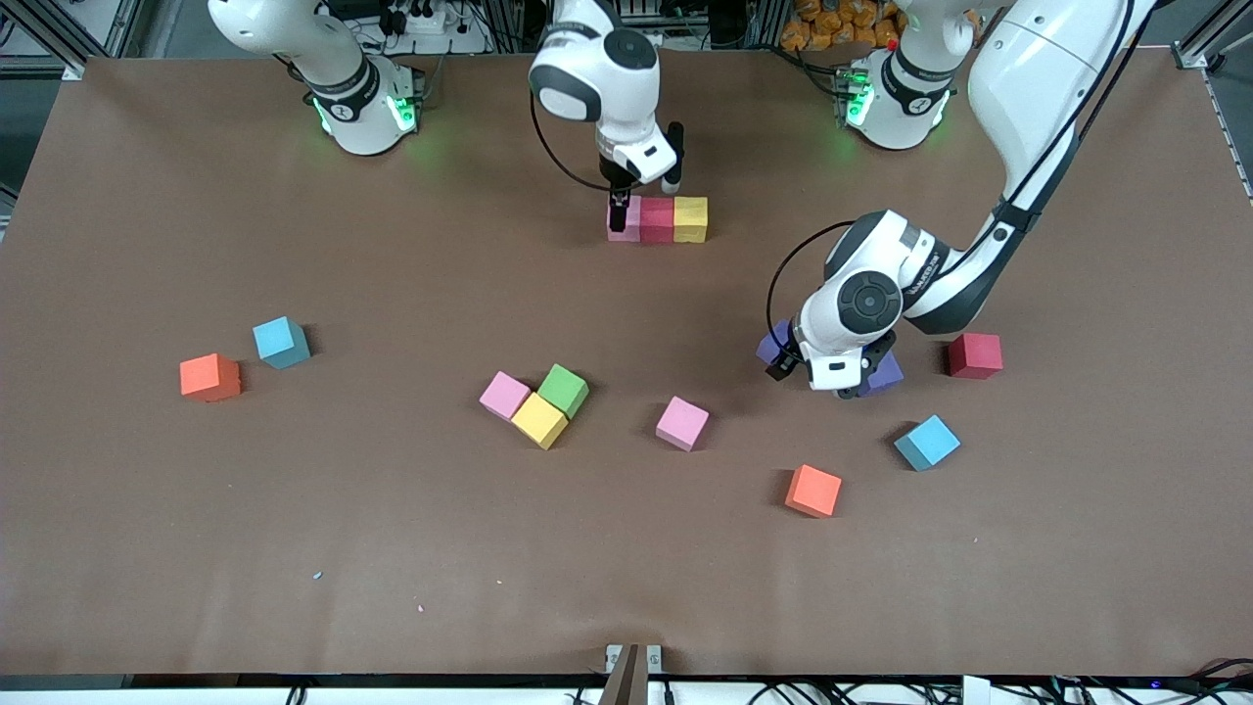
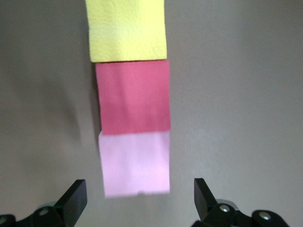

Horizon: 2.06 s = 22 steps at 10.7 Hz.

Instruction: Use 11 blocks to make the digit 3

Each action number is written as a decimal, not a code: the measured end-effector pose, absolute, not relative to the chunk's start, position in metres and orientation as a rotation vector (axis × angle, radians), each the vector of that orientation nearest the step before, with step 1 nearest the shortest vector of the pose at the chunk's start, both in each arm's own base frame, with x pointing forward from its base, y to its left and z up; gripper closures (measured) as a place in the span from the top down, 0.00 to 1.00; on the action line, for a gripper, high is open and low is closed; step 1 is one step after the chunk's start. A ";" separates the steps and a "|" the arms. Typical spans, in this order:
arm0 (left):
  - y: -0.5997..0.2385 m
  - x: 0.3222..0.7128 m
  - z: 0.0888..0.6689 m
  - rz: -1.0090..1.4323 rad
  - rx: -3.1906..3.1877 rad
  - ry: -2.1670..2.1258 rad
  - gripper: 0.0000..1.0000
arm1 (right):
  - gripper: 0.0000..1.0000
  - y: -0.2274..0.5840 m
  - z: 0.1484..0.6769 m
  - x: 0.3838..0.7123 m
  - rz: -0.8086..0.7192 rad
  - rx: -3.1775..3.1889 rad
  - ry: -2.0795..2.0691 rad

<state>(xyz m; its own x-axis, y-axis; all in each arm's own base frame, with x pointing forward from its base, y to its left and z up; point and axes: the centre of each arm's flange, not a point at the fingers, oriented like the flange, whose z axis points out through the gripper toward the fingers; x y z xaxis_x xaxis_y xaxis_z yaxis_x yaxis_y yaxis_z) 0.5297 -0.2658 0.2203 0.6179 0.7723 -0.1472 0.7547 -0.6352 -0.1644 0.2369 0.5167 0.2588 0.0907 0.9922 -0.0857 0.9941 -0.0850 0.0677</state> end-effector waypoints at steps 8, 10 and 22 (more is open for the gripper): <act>-0.266 0.527 0.201 0.332 -2.745 -1.258 0.99 | 1.00 0.422 0.371 0.368 -0.023 2.518 1.673; -0.265 0.527 0.199 0.337 -2.743 -1.258 0.87 | 1.00 0.387 0.398 0.421 -0.064 2.603 1.515; -0.269 0.565 0.240 0.286 -2.767 -1.294 0.56 | 1.00 0.285 0.475 0.565 0.012 2.486 1.159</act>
<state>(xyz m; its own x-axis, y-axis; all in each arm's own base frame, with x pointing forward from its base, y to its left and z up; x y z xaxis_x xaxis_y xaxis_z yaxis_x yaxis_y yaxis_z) 0.5648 -0.2691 0.2404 0.6271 0.7668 -0.1370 0.7531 -0.6418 -0.1449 0.5648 0.2848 0.4748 0.6567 0.7377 -0.1565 0.7344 -0.5784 0.3552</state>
